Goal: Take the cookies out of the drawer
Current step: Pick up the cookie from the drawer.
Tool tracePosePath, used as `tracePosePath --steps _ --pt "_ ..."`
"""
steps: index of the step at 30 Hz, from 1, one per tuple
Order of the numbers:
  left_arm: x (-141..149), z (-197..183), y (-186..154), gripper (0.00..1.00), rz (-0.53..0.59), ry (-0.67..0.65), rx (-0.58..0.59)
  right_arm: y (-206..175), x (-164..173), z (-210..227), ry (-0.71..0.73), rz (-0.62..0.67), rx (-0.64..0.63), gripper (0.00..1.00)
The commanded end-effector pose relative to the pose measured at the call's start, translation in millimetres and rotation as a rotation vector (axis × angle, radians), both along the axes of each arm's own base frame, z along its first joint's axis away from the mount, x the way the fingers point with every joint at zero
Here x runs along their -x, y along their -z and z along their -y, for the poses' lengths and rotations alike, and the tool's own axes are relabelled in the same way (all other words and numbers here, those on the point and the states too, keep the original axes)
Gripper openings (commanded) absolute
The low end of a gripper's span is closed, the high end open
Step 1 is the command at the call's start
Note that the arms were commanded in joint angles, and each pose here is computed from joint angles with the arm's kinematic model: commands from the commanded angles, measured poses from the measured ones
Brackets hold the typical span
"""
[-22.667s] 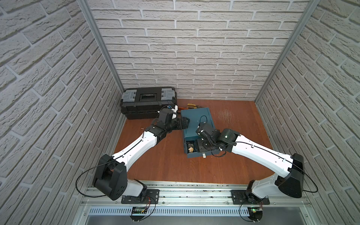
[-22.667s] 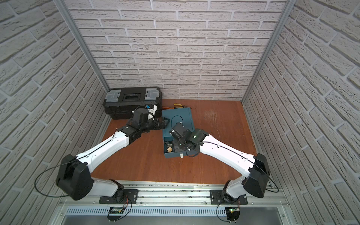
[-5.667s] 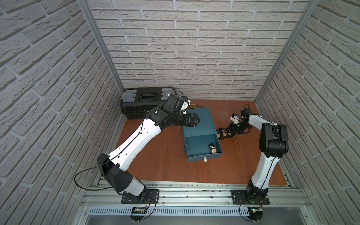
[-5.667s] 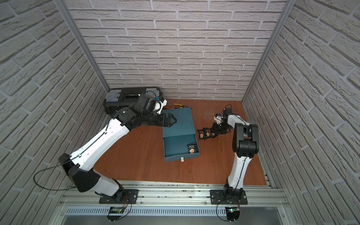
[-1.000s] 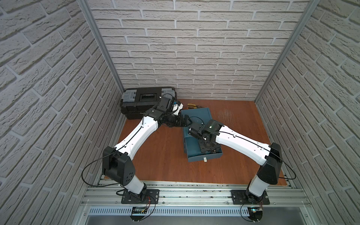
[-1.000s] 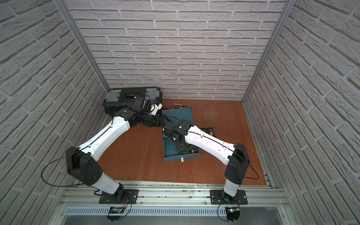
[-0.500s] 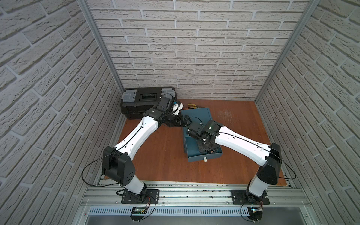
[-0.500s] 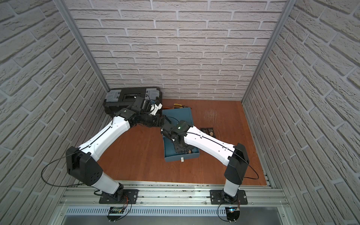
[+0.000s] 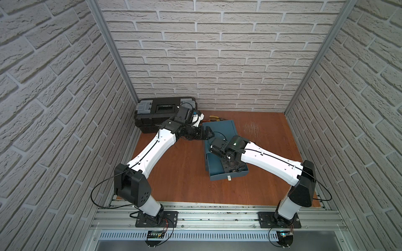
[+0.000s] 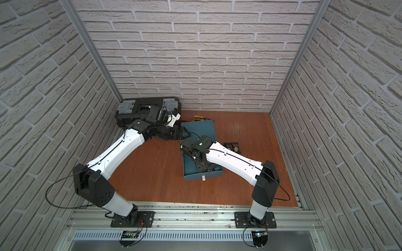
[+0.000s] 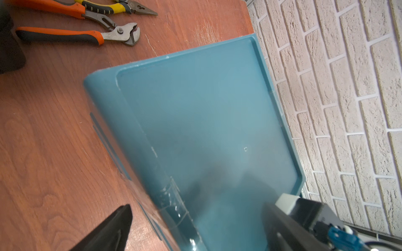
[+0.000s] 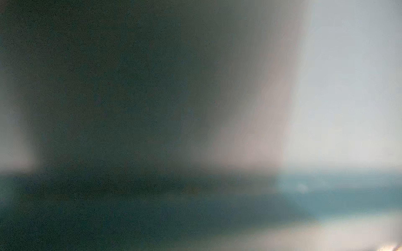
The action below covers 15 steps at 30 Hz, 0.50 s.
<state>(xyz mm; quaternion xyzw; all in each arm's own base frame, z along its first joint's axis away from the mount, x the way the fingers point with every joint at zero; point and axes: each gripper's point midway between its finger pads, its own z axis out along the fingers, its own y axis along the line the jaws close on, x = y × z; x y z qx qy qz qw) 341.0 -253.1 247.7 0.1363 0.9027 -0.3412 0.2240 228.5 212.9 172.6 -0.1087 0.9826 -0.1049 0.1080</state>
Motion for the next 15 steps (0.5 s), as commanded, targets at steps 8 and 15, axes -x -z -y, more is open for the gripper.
tracePosePath --steps 8,15 --pt "-6 -1 -10 0.99 0.032 0.0 0.002 5 1 -3 -0.033 0.005 -0.022 0.51" --pt "-7 -2 -14 0.99 0.036 0.001 -0.004 -8 0 -1 -0.041 0.033 -0.031 0.43"
